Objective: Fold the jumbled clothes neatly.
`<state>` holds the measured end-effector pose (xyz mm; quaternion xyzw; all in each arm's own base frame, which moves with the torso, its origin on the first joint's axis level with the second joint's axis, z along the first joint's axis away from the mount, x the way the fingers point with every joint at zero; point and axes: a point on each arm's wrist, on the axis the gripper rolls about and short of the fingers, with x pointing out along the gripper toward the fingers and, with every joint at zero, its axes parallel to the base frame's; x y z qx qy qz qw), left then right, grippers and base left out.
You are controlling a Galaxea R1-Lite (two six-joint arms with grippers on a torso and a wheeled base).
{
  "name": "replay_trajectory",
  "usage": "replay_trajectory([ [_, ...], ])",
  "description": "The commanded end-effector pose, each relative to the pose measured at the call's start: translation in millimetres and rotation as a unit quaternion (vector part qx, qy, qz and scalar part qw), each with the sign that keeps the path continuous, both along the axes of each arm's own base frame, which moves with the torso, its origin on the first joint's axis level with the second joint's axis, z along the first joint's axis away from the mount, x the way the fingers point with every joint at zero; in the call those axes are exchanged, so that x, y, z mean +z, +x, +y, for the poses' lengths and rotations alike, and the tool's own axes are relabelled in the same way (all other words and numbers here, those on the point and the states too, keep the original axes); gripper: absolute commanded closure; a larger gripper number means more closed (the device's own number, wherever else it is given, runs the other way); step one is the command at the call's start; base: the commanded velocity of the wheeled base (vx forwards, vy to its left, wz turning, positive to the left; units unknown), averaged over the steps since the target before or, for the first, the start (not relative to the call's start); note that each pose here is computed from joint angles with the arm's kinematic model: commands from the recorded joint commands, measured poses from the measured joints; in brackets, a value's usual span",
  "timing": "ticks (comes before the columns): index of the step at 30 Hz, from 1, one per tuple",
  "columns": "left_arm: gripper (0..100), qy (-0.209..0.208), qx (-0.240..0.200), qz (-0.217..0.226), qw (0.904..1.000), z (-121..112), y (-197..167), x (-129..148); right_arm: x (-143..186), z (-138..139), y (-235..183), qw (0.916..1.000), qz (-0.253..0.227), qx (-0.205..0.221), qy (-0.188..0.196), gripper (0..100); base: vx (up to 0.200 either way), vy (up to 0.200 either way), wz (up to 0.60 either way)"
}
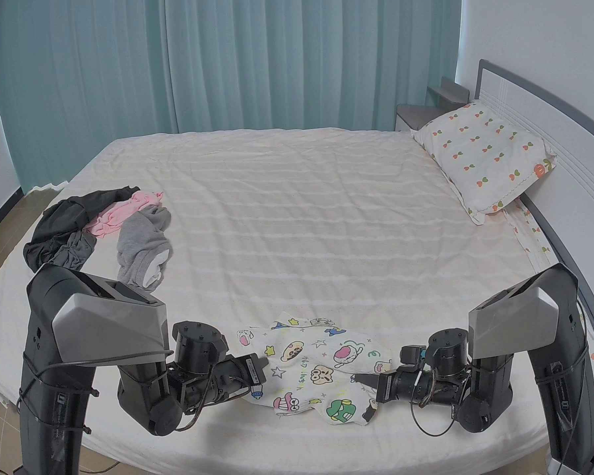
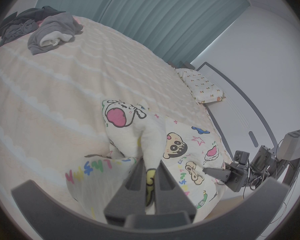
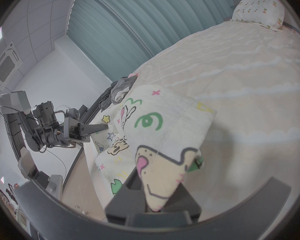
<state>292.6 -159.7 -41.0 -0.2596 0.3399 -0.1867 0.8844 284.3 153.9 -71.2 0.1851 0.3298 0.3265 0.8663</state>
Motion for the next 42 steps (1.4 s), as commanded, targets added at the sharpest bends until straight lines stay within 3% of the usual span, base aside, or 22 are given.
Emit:
replay_trajectory([
  [1, 100, -0.011, -0.001, -0.007, 0.9999, 0.3, -4.3, 12.1, 18.5, -1.2, 0.3, 0.9996, -0.004, -0.013, 0.026, 100, 0.0, -0.2, 0.0],
  [19, 100, -0.007, -0.012, 0.002, 0.9999, -8.0, -9.0, 4.9, 21.2, -2.5, -3.4, 0.999, 0.012, -0.021, 0.036, 100, 0.0, -0.2, 0.0],
  [40, 100, 0.002, 0.006, 0.0, 1.0, -4.4, -9.6, -2.5, 10.5, -3.6, -6.6, 0.9991, 0.028, -0.021, 0.026, 100, 0.0, 0.0, 0.0],
  [41, 0, 0.002, 0.007, 0.0, 1.0, -4.5, -9.5, -2.4, 9.8, -4.2, -6.8, 0.999, 0.03, -0.022, 0.025, 100, 0.0, 0.0, 0.0],
  [42, 0, 0.002, 0.007, 0.001, 1.0, -4.4, -9.6, -2.5, 9.8, -4.2, -6.8, 0.999, 0.03, -0.022, 0.025, 100, 0.0, 0.0, 0.0],
])
